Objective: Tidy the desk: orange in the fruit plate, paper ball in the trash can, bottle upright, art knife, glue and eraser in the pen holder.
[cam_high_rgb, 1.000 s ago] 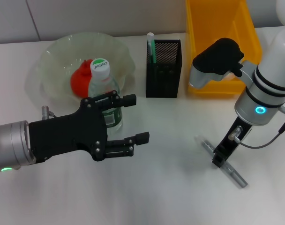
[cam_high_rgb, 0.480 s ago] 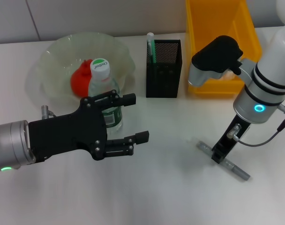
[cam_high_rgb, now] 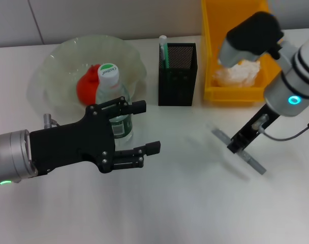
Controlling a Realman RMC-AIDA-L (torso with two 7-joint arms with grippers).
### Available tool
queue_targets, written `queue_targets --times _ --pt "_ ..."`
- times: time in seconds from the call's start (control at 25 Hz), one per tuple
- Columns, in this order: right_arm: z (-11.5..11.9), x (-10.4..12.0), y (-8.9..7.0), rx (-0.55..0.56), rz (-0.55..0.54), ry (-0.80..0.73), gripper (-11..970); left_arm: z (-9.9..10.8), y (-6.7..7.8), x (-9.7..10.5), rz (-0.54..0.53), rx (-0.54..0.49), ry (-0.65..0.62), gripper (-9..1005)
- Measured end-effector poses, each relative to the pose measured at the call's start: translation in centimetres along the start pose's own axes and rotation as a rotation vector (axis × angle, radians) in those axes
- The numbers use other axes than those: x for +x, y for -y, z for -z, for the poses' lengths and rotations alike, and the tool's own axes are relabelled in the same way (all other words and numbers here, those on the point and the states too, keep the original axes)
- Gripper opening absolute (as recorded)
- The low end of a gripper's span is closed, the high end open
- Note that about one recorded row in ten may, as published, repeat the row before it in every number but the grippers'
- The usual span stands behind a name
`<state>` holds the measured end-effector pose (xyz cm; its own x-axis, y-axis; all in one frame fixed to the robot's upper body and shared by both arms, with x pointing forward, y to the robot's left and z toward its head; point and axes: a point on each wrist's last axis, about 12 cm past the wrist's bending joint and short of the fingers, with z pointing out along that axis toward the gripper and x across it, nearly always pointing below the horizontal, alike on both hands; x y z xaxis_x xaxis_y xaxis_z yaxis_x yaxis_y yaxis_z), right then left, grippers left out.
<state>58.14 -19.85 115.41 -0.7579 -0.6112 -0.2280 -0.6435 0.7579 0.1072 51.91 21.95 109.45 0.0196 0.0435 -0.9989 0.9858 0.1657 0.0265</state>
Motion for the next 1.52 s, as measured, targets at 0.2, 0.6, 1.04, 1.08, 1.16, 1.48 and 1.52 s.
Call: queue_targets --times 0.2,0.6,1.04,1.08,1.16,1.48,1.52 --pt "1.9 0.6 1.0 0.047 -0.029 0.114 134 -0.1 0.0 0.0 -0.001 0.003 0.0 814" --pt "4.8 2.6 2.8 0.045 -0.086 0.386 132 -0.1 0.0 0.0 -0.001 0.005 0.001 814" --pt "6.2 5.8 4.4 -0.065 -0.061 0.74 133 -0.2 0.1 0.0 0.004 0.007 0.003 814" --pt "6.2 6.2 4.7 -0.076 -0.058 0.773 133 -0.2 0.1 0.0 0.005 0.008 0.004 814" --pt "6.1 6.8 5.2 -0.095 -0.048 0.835 133 -0.2 0.1 0.0 0.005 0.009 0.005 813" --pt "4.5 8.2 6.5 -0.122 0.025 0.997 128 -0.4 0.0 -0.1 0.0 0.01 0.01 813" --pt "4.2 8.2 6.7 -0.123 0.033 1.014 127 -0.4 0.0 -0.2 -0.001 0.009 0.012 813"
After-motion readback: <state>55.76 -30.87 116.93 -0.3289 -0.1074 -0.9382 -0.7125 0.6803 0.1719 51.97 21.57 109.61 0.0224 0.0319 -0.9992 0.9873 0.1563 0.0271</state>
